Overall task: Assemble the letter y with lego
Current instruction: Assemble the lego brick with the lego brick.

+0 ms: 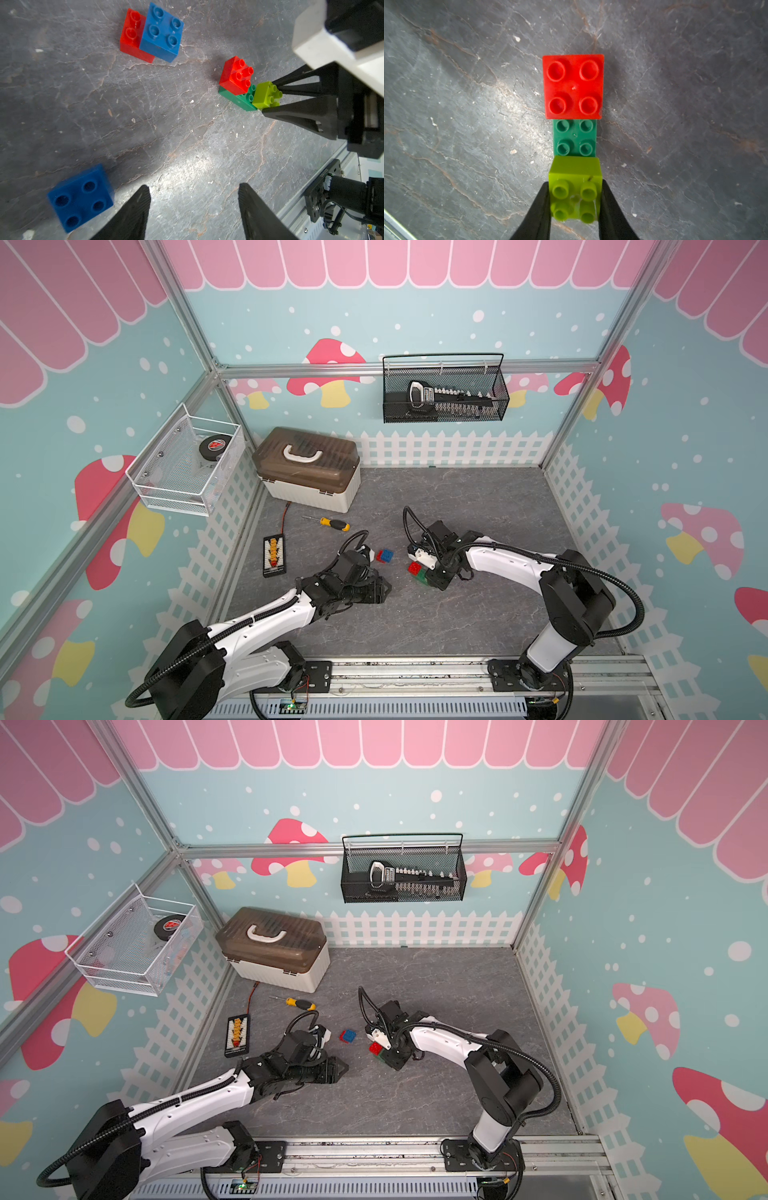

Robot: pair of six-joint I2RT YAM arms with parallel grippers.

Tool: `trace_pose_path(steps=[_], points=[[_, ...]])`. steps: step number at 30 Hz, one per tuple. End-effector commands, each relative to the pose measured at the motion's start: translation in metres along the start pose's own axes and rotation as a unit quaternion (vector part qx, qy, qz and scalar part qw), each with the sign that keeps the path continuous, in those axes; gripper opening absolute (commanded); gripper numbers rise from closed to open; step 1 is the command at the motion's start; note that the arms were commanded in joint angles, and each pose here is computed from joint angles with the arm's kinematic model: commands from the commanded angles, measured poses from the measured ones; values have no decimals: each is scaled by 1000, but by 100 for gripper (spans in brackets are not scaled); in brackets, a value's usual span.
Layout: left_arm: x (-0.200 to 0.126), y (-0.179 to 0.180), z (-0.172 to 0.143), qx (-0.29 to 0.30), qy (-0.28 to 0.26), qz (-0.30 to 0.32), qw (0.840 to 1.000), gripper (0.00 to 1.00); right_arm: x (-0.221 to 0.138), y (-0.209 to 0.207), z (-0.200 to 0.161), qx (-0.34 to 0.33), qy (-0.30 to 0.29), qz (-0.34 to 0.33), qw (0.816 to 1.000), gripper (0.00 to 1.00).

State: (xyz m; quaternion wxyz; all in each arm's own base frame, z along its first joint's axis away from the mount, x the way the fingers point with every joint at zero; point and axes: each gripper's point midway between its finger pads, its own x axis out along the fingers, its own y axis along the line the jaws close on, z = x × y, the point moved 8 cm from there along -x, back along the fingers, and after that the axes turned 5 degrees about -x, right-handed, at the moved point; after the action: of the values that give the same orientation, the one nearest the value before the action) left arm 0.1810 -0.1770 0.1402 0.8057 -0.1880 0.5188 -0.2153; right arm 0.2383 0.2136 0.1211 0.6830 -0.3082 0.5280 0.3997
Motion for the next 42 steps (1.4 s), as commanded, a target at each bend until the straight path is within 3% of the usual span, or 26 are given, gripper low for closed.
trace_pose_path(steps=[1, 15, 24, 31, 42], points=[[0, 2, 0, 5, -3, -1, 1000, 68, 16, 8, -26, -17, 62, 27, 998, 28], [1, 6, 2, 1, -3, -4, 1000, 68, 6, 5, -18, -38, 68, 27, 997, 27], [3, 8, 1, -2, -1, -6, 1000, 68, 30, 3, -14, -37, 154, 32, 987, 24], [1, 10, 0, -6, -3, -4, 1000, 68, 30, 3, -9, -38, 156, 26, 987, 24], [-3, 9, 3, -7, -9, 1, 1000, 68, -19, -3, 23, -25, 57, -7, 998, 46]])
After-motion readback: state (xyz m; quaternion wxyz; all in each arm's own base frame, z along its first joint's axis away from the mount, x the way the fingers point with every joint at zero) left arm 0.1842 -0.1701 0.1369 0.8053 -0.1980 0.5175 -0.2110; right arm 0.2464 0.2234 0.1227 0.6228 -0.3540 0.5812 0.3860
